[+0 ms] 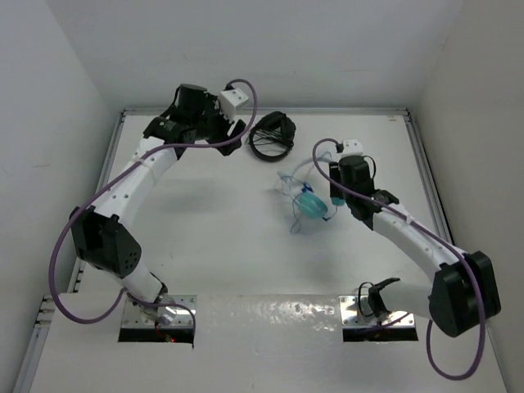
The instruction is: Wrap the headphones
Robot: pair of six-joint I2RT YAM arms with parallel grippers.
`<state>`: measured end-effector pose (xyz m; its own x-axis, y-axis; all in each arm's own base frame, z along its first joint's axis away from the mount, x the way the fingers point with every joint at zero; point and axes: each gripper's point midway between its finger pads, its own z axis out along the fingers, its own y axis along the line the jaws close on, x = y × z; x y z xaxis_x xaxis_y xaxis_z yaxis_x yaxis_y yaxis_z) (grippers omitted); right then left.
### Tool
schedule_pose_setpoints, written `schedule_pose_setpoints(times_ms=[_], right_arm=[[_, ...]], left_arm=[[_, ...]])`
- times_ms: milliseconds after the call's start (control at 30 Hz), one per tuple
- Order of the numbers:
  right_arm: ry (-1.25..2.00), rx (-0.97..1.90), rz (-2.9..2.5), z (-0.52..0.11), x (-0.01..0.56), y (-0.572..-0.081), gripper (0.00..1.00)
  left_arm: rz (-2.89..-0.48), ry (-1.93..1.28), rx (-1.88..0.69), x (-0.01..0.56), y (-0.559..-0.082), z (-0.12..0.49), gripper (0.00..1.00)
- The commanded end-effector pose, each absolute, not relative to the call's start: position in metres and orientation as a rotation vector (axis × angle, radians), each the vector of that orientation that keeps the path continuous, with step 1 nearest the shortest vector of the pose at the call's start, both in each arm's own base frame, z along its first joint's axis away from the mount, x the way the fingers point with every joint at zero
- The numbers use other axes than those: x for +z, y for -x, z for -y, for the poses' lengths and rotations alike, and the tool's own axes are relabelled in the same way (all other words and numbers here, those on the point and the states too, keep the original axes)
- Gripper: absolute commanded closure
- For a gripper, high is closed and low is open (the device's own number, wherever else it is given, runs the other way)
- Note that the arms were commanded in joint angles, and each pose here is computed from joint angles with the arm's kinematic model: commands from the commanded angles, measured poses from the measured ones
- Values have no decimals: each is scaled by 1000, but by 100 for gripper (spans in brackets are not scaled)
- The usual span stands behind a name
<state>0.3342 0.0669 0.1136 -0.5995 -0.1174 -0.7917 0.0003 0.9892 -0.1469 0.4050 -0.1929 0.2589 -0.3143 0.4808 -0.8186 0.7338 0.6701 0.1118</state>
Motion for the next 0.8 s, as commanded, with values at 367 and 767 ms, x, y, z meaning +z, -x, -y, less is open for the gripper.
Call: schedule_pose_setpoints(times_ms=[367,767], right_arm=[[417,411,-1562,-238,268,-382,100],[462,489,-1530,-261,271,-379,100]], left_arm=[[-1934,-993,-279,282,-407,217,35],[-2028,-990,-238,233,-406,215,47]])
